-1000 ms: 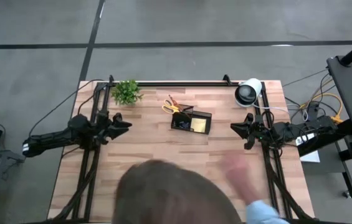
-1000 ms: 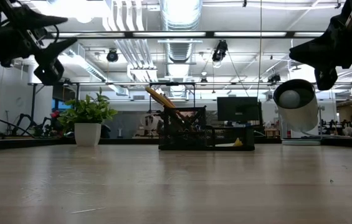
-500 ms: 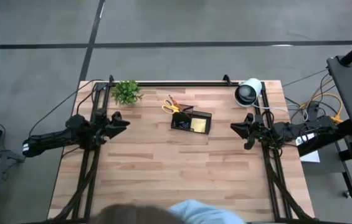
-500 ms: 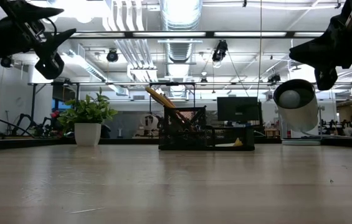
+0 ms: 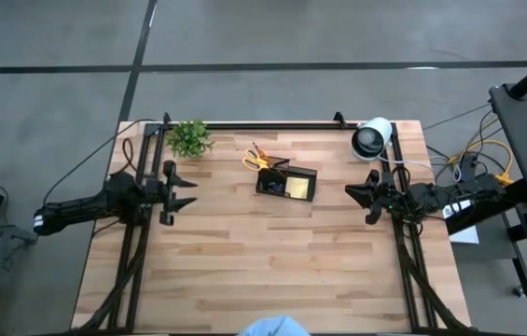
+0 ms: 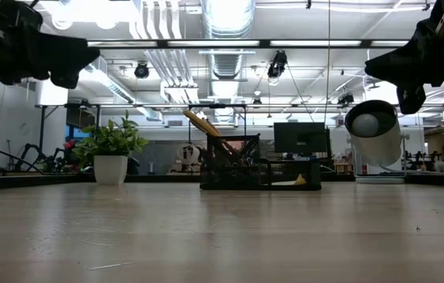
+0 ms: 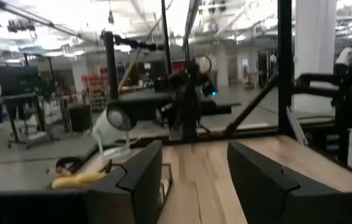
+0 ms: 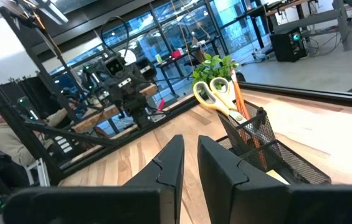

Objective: Pick and place office supplies into organizer
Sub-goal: Return to Home Position

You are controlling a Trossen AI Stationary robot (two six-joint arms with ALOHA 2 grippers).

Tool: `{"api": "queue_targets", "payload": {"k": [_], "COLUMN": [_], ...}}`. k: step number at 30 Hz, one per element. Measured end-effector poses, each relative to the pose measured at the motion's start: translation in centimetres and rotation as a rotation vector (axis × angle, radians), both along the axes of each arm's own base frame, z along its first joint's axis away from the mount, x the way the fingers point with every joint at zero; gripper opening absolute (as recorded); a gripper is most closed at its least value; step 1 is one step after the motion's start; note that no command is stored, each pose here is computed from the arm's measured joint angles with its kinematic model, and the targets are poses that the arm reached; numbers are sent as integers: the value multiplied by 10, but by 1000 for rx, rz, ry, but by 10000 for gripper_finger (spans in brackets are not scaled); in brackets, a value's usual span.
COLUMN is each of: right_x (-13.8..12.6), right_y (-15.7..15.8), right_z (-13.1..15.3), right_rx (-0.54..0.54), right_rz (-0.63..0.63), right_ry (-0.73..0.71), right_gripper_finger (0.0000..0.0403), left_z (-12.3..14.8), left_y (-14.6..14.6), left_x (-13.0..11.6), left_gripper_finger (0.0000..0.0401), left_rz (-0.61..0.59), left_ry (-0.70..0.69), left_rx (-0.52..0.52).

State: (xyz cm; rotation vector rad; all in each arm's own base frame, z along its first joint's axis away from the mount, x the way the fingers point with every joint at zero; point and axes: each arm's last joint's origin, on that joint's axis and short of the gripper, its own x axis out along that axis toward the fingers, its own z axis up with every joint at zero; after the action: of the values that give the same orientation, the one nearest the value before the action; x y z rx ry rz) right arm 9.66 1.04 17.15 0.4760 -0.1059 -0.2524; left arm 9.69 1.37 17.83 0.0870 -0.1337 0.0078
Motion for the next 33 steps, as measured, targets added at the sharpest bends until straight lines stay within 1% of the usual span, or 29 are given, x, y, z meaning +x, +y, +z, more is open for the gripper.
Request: {"api": "queue_targets", "payload": {"k": [6, 9, 11, 14, 18, 33], "right_x": [0, 0, 0, 0, 0, 0], "right_y": [0, 0, 0, 0, 0, 0], "right_z": [0, 0, 0, 0, 0, 0], "right_rx": [0, 0, 0, 0, 0, 0], "right_rz": [0, 0, 0, 0, 0, 0], "right_ry": [0, 0, 0, 0, 0, 0], "right_gripper_finger": [38, 38, 38, 38, 38, 38], "left_z": [1, -6, -9, -8, -6, -6], "left_y": [1, 1, 1, 1, 1, 1], "left_x": [0, 1, 1, 1, 1, 1], "left_gripper_finger": [167, 167, 167, 167, 167, 167], "left_rz": [21, 31, 33, 38, 39, 39], "left_ry": [-7, 64, 88, 81, 60, 64], "left_rx": [-2, -12, 14, 57, 61, 60]}}
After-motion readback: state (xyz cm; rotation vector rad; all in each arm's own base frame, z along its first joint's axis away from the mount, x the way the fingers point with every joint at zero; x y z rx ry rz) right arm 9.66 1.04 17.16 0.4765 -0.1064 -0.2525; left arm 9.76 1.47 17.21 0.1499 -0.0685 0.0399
